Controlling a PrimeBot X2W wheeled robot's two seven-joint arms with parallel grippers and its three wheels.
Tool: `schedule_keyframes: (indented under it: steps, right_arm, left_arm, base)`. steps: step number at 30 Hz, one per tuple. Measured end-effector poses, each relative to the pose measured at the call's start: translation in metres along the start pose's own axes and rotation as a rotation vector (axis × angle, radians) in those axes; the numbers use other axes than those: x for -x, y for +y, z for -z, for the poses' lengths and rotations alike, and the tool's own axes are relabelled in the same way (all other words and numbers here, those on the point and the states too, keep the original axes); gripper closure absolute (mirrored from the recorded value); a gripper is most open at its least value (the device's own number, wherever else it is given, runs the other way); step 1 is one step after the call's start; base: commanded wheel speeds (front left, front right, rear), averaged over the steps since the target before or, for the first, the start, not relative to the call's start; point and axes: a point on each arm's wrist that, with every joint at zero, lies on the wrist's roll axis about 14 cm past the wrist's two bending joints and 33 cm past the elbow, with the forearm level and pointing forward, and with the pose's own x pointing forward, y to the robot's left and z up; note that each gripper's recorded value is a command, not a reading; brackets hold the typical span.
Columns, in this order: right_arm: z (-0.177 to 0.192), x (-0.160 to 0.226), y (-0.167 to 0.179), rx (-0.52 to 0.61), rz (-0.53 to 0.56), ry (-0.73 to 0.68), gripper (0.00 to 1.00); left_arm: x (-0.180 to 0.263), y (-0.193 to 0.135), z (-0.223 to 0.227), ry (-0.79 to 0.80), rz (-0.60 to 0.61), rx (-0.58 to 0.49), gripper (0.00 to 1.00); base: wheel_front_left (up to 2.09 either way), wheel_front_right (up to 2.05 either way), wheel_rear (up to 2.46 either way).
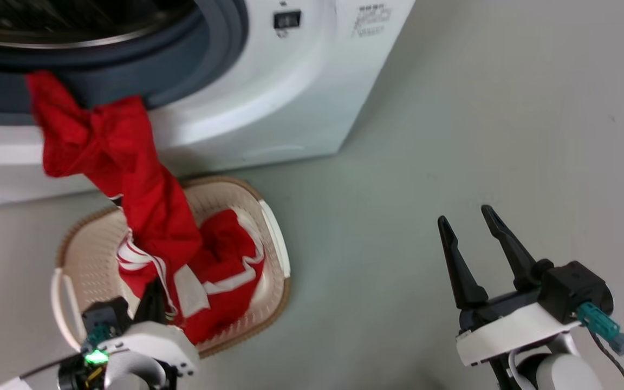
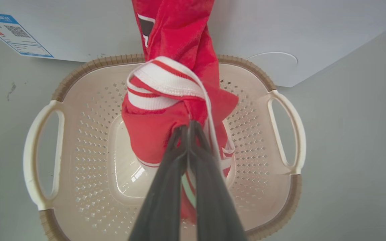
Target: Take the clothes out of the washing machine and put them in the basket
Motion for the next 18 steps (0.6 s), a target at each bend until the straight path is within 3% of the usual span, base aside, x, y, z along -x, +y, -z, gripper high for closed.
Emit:
schedule_keyframes:
  steps: [5, 18]
  right_arm:
    - [0.035, -0.013, -0.016, -0.012, 0.038, 0.080, 0.00]
    - [0.081, -0.026, -0.034, -0.008, 0.078, 0.179, 0.00]
  left_arm:
    - [-0.042, 0.012, 0.048, 0.156, -0.033, -0.008, 1.00]
    - [-0.080, 0.031, 0.125, 0.368, -0.111, 0.012, 1.00]
  base:
    - [0.00, 0.00, 0.00]
    - [0.00, 0.00, 0.00]
